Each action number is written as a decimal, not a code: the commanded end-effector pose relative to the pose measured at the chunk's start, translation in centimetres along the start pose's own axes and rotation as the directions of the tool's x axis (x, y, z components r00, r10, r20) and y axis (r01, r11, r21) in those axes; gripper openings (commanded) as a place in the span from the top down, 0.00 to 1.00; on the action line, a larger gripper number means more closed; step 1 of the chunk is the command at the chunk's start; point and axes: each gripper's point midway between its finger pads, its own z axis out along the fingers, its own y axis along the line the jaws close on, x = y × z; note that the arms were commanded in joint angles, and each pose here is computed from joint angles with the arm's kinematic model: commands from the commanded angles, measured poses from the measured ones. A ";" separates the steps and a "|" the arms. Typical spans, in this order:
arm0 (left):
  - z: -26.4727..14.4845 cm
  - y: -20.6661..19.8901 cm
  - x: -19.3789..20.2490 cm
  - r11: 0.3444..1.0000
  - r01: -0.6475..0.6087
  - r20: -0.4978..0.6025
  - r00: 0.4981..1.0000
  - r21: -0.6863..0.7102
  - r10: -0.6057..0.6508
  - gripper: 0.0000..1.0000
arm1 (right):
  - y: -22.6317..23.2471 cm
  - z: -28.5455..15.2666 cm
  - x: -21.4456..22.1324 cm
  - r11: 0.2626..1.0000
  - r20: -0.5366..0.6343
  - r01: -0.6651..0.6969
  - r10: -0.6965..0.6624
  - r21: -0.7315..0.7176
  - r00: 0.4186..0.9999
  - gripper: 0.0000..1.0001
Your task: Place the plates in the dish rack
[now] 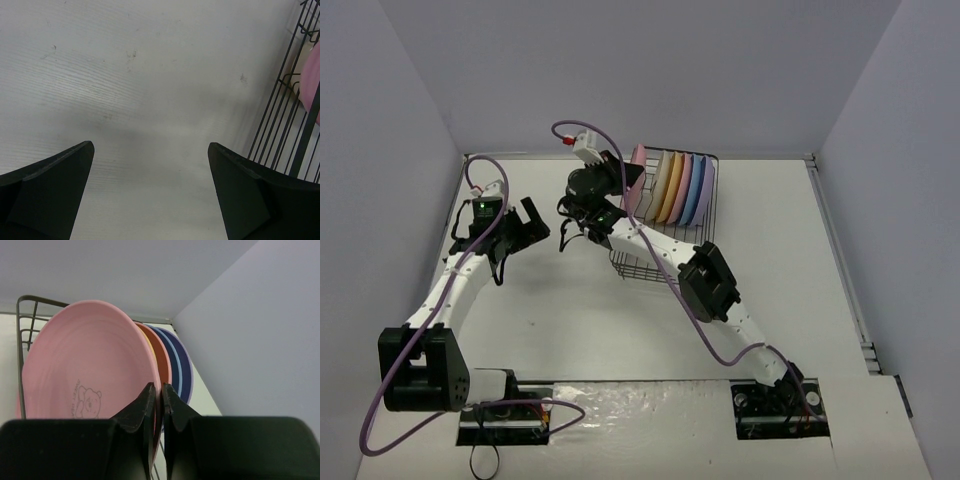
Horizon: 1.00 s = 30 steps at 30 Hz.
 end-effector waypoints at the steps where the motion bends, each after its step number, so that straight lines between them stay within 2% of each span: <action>1: -1.7 -1.9 -3.7 0.998 -0.024 0.118 0.993 0.061 0.016 0.03 | -6.8 0.1 -4.5 0.972 0.028 -0.233 0.233 0.006 0.972 1.00; 6: -1.9 -2.0 -3.7 0.997 -0.028 0.121 0.992 0.067 0.020 0.03 | -10.0 0.5 -6.4 0.977 0.100 -0.214 0.214 -0.007 0.972 1.00; 11: -2.0 -2.1 -3.7 0.997 -0.029 0.123 0.992 0.069 0.020 0.03 | -10.8 0.6 -6.6 0.993 0.150 -0.115 0.115 -0.008 0.982 1.00; 17: -1.9 -2.1 -3.7 0.997 -0.027 0.122 0.992 0.072 0.018 0.03 | -9.3 0.5 -6.8 0.997 0.224 0.073 -0.068 -0.012 0.972 1.00; 22: -1.7 -2.1 -3.7 0.997 -0.027 0.121 0.993 0.071 0.018 0.03 | -7.4 0.2 -6.8 0.968 0.256 0.250 -0.250 0.031 0.934 1.00; 30: -1.3 -2.0 -3.5 0.997 -0.026 0.108 0.994 0.068 0.019 0.03 | -5.4 0.1 -6.7 0.939 0.239 0.332 -0.343 0.088 0.908 1.00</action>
